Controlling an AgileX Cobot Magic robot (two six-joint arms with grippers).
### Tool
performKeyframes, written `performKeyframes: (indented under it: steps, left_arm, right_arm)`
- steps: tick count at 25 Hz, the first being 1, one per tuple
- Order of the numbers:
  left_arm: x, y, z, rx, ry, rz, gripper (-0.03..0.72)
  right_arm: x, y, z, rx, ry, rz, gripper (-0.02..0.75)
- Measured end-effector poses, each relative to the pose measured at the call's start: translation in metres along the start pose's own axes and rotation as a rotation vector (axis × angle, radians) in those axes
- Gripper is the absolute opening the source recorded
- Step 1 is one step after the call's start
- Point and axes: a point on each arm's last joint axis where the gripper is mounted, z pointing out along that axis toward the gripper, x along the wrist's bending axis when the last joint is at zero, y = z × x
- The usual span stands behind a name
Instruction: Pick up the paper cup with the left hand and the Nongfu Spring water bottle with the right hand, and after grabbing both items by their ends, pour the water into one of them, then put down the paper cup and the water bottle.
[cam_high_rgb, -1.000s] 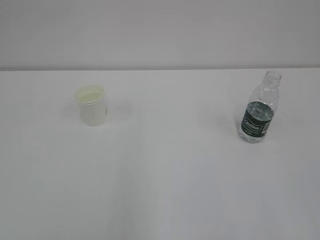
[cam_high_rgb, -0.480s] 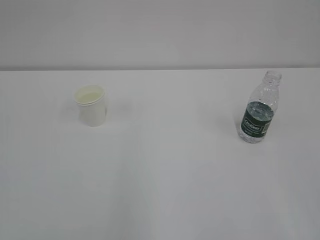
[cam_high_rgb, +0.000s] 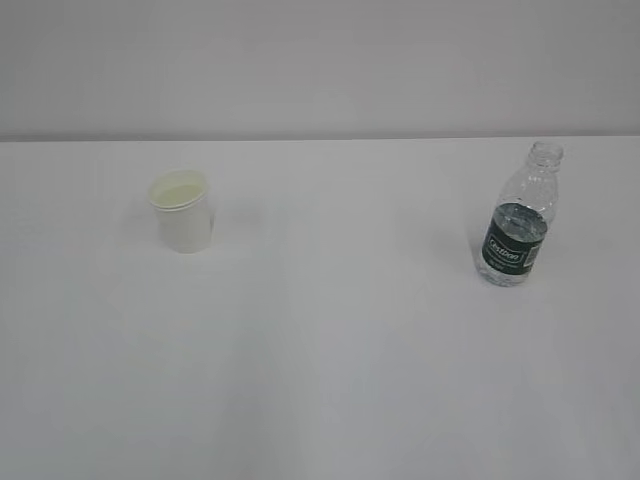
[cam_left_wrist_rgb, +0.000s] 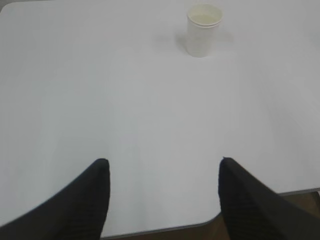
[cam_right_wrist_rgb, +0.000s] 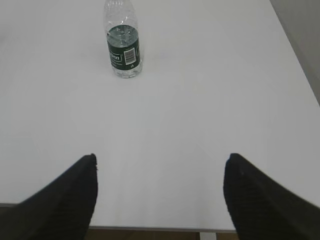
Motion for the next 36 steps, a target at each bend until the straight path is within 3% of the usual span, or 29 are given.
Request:
performKeyframes:
  steps: [9, 19, 25, 36]
  left_arm:
    - [0.0000, -0.0004, 0.0005, 0.002, 0.000, 0.000, 0.469]
    - [-0.0011, -0.0007, 0.0001, -0.004, 0.091, -0.050, 0.442]
    - [-0.0022, -0.0009, -0.0002, -0.010, 0.187, -0.102, 0.425]
    - [-0.0024, -0.0009, -0.0002, -0.011, 0.202, -0.110, 0.389]
  right_arm:
    - [0.0002, -0.0002, -0.0001, 0.001, -0.012, 0.007, 0.587]
    - [0.0026, -0.0016, -0.0028, 0.015, -0.198, 0.117, 0.587]
    - [0.0028, -0.0017, -0.0030, 0.015, -0.207, 0.122, 0.587]
    - [0.0028, -0.0016, -0.0030, 0.015, -0.209, 0.123, 0.587]
